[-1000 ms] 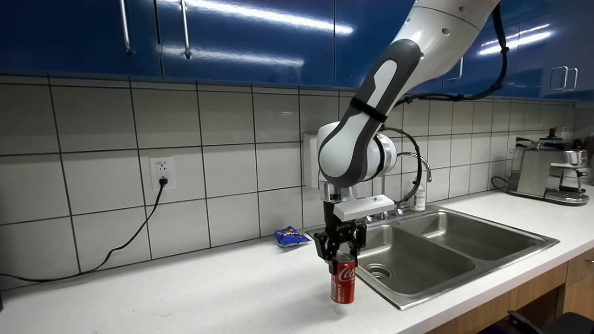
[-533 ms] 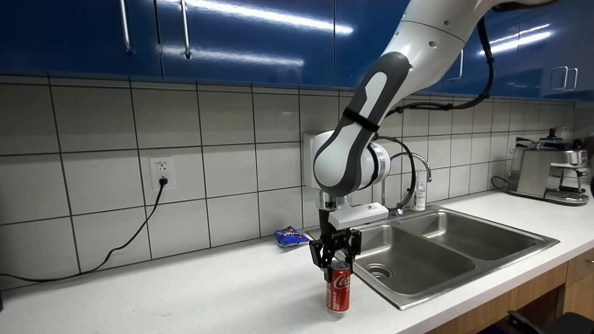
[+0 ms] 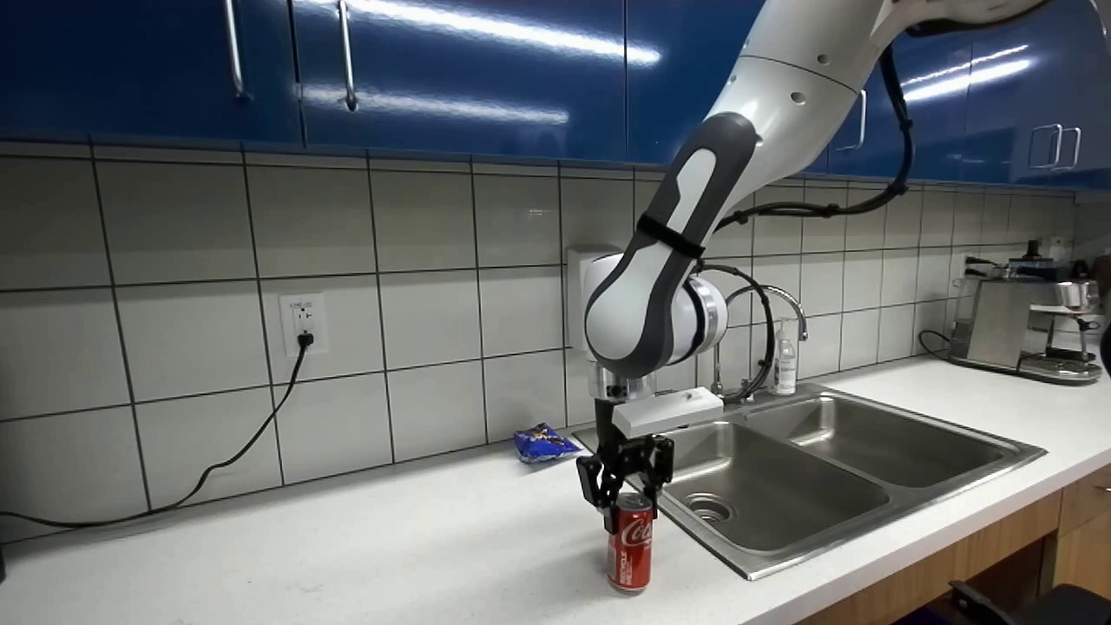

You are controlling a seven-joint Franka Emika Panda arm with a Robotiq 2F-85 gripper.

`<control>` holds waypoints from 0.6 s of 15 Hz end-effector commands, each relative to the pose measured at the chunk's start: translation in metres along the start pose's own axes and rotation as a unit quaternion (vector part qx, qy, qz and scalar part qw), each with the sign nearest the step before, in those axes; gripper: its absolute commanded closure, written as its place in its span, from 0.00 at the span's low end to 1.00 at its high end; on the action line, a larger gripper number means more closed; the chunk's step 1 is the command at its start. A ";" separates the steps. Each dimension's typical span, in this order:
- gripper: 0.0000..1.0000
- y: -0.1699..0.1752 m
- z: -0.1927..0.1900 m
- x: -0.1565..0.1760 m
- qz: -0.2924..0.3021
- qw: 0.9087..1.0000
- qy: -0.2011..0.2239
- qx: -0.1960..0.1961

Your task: Remove the can from the left sink

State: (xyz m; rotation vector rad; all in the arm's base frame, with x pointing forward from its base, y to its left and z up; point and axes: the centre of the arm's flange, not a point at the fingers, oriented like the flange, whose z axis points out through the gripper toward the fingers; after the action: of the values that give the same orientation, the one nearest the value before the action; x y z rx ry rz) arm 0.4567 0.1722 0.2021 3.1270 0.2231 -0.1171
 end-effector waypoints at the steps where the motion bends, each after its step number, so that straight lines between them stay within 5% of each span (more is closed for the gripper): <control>1: 0.60 -0.004 -0.002 0.006 0.010 1.000 0.010 -0.007; 5: 0.60 -0.004 -0.001 0.006 0.009 1.000 0.009 -0.009; 6: 0.11 -0.004 -0.001 0.006 0.010 1.000 0.007 -0.010; 9: 0.00 -0.003 -0.003 0.004 0.014 1.000 0.006 -0.010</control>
State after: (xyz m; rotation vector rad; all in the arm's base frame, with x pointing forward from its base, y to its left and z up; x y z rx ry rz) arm 0.4590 0.1737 0.2003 3.1238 0.2111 -0.1135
